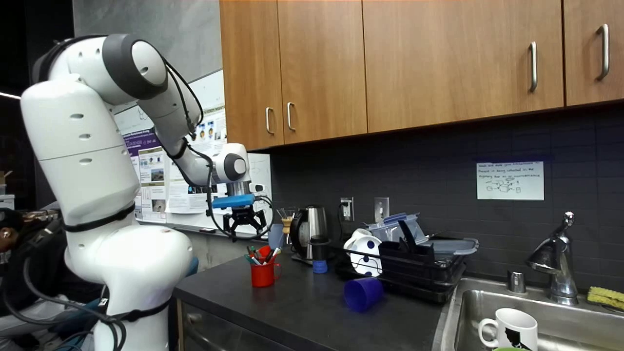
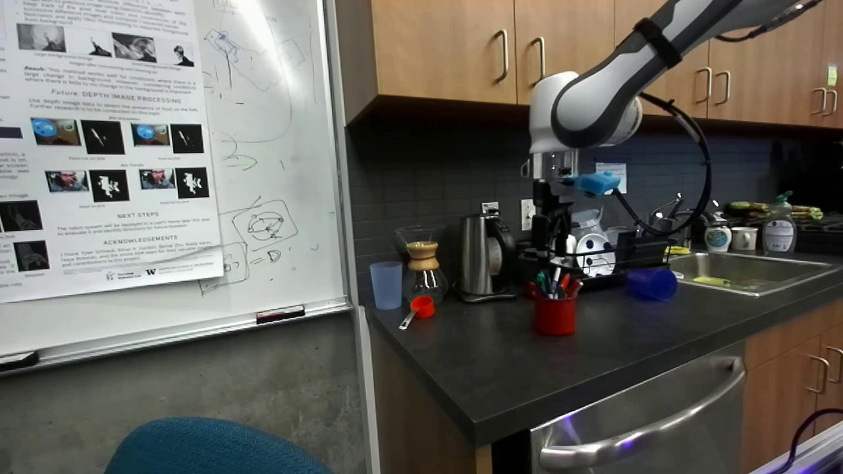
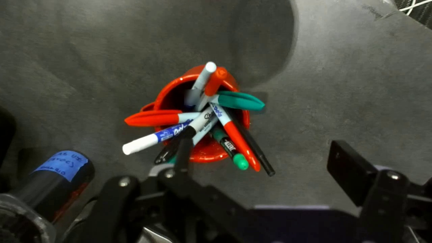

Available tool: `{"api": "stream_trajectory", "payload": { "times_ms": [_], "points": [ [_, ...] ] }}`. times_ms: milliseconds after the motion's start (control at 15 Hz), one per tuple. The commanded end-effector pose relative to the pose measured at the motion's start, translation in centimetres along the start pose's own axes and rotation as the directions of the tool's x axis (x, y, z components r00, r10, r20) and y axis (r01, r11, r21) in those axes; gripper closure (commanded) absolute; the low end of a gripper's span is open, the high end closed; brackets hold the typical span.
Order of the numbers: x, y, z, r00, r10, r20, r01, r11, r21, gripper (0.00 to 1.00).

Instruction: Take the red marker out of the red mug.

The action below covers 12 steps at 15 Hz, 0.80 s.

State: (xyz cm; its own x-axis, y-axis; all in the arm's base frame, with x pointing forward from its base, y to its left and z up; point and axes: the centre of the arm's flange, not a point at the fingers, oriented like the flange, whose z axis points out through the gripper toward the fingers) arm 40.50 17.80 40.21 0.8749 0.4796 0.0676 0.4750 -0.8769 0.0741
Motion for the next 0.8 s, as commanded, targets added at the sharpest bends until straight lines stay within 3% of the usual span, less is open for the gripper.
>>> {"api": "stream_trajectory", "payload": {
  "times_ms": [0, 600, 667, 733],
  "points": [
    [3.0, 0.0, 1.1, 1.0, 0.014, 0.022, -0.014, 1.0, 0.014, 0.0],
    [5.0, -0.4, 3.4, 0.998, 0.003, 0.061, -0.005, 1.0, 0.027, 0.0],
    [5.1, -0.3, 3.4, 0.998, 0.005, 0.06, -0.006, 1.0, 0.028, 0.25],
    [5.1, -0.2, 3.4, 0.998, 0.005, 0.058, -0.007, 1.0, 0.03, 0.27]
  ]
}}
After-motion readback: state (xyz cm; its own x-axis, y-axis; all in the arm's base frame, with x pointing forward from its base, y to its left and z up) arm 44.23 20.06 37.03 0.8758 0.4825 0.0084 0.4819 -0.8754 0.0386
